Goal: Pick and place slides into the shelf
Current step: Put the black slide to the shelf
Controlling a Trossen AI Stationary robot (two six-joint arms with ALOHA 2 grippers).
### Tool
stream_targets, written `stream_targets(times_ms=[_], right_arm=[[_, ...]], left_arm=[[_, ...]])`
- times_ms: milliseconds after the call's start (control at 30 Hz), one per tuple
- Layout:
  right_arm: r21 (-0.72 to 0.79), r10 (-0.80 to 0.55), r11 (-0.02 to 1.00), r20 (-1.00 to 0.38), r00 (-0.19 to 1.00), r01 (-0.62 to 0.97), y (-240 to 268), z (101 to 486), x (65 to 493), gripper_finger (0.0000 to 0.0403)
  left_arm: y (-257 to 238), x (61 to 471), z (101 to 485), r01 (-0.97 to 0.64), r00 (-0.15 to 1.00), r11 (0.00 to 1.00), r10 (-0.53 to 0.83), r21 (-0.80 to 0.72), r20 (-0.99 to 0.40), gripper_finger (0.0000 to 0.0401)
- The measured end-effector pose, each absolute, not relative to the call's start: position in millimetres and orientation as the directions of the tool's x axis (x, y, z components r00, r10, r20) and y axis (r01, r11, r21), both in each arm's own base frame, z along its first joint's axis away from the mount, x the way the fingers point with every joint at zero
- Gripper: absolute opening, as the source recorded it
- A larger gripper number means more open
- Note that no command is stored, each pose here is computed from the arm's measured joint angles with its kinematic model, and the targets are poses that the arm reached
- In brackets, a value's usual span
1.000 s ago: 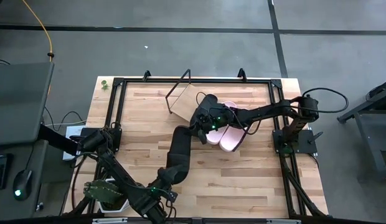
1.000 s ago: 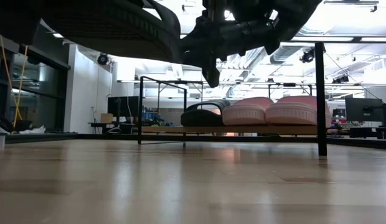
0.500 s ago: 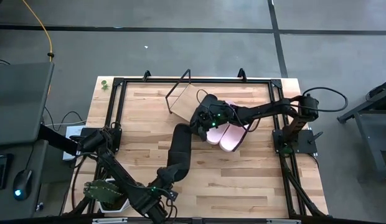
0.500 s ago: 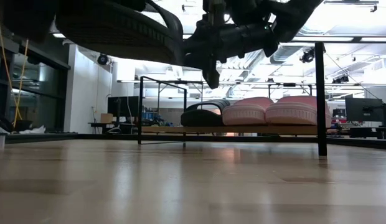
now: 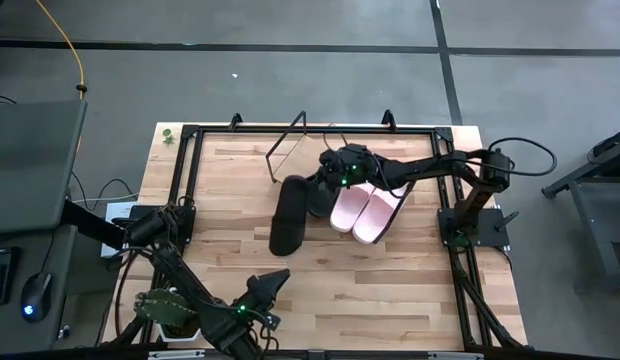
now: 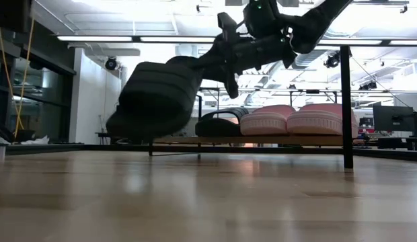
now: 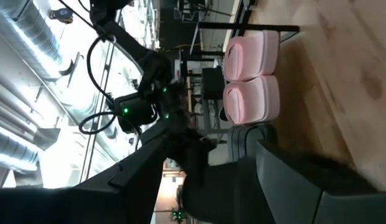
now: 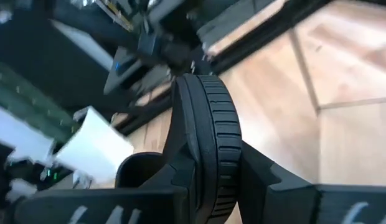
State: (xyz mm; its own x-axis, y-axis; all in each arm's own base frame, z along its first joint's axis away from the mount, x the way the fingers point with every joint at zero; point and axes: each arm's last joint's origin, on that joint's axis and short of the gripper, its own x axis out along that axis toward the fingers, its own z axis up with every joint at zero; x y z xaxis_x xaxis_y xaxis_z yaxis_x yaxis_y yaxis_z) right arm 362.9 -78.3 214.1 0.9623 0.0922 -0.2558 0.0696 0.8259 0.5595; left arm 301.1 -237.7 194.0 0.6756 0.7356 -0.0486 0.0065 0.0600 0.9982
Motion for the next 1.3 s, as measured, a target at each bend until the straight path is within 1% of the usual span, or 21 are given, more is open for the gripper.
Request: stream_targets(times_ms=[400,567,700,867,1033,1300], right_arm=[[0.564,0.036,0.824,-0.14,0.99,0.05,-90,226,363,0.0055],[0.582,-0.001,0.811,-0.104,0.995,0.062,-104,229,360,0.0055],[0.604,-0.039,0.792,-0.1,0.994,0.092,-119,230,355,0.0055],[0.634,-0.075,0.764,-0.096,0.993,0.119,-137,230,348,0.0055],[0.65,-0.104,0.747,-0.098,0.99,0.143,-148,230,344,0.0055],[0.695,-0.144,0.696,-0.111,0.983,0.181,-165,229,336,0.0055]], left_arm=[[-243,297,194,0.005,0.689,0.05,0.723,0.999,-0.04,0.0234],[-255,287,195,0.0,0.719,0.001,0.695,1.0,0.0,0.0234],[-265,277,195,0.02,0.744,-0.023,0.668,1.0,0.0,0.0234],[-275,267,195,0.066,0.768,-0.08,0.64,0.995,0.0,0.0234],[-283,260,195,0.092,0.785,-0.117,0.619,0.989,0.0,0.0234],[-299,260,216,0.037,0.801,-0.053,0.599,0.998,0.002,0.0234]])
